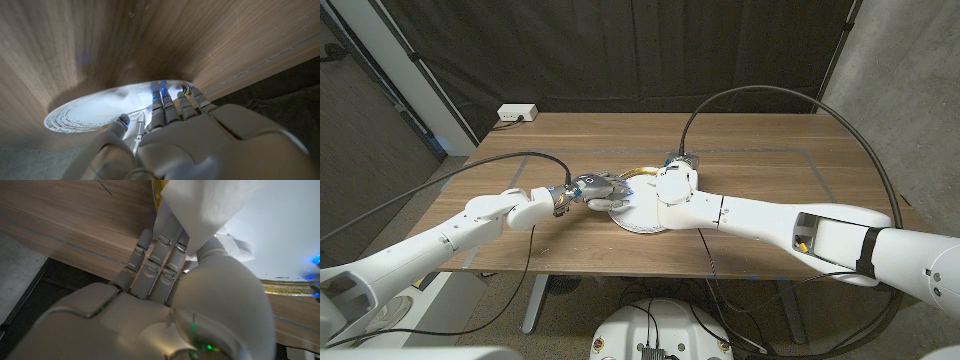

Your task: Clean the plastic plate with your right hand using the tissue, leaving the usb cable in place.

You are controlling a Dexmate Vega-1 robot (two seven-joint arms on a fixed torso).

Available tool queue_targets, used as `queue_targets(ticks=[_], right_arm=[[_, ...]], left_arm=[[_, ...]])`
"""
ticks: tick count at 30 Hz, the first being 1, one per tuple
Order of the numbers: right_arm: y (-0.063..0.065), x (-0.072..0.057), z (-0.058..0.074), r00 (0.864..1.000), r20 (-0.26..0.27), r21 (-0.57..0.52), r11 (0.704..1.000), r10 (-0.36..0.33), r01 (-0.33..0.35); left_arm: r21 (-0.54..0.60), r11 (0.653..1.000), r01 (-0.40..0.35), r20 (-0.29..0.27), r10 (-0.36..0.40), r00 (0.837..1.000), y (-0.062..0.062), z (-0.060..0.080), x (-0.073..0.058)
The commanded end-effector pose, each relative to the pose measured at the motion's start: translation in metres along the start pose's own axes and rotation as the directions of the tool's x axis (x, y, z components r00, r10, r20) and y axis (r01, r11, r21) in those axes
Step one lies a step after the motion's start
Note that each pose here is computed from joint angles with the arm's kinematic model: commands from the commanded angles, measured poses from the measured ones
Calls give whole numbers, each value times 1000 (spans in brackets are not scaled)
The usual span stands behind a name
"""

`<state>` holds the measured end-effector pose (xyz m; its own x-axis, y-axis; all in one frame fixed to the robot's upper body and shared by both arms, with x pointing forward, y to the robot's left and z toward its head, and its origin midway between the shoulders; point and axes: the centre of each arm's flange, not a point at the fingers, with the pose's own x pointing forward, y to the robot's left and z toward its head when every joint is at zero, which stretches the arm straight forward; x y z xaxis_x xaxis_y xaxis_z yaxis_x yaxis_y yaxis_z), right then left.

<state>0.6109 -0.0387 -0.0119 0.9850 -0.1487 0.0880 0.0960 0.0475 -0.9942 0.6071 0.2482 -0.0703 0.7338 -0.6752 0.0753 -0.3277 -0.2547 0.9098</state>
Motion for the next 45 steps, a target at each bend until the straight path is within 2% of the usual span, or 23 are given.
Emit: queue_targets(ticks=[1,9,17,20,22,23,27,33,36,41,45], right_arm=[[15,1,-7,998,-27,-17,998,56,-57],[20,-8,-10,992,-4,-1,992,128,-128],[17,-24,-11,980,23,19,980,200,-200],[20,-32,-10,968,25,9,968,250,-251],[21,-34,-10,965,16,2,965,262,-262],[24,-37,-9,958,15,1,958,286,-286],[30,-41,-6,947,5,-18,947,320,-320],[41,-50,-3,917,16,-30,917,399,-399],[45,-53,-1,906,24,-27,906,423,-422],[46,-56,1,907,32,-11,908,419,-419],[44,-59,3,919,24,-1,919,394,-394]], left_arm=[[-9,1000,3,6,-3,1000,-1,1,3],[-11,1000,8,3,-8,1000,-3,2,6],[-13,1000,12,11,-11,1000,-5,7,12],[-16,1000,11,15,-10,1000,-5,9,15],[-17,1000,11,16,-11,1000,-5,9,16],[-16,1000,11,19,-11,1000,-5,10,17],[-17,1000,10,24,-10,1000,-4,11,20],[-11,1000,9,24,-9,1000,-4,11,21],[-11,1000,17,23,-16,1000,-4,11,21],[-12,1000,19,27,-18,999,-6,13,23],[-15,1000,19,18,-18,1000,-6,15,24]])
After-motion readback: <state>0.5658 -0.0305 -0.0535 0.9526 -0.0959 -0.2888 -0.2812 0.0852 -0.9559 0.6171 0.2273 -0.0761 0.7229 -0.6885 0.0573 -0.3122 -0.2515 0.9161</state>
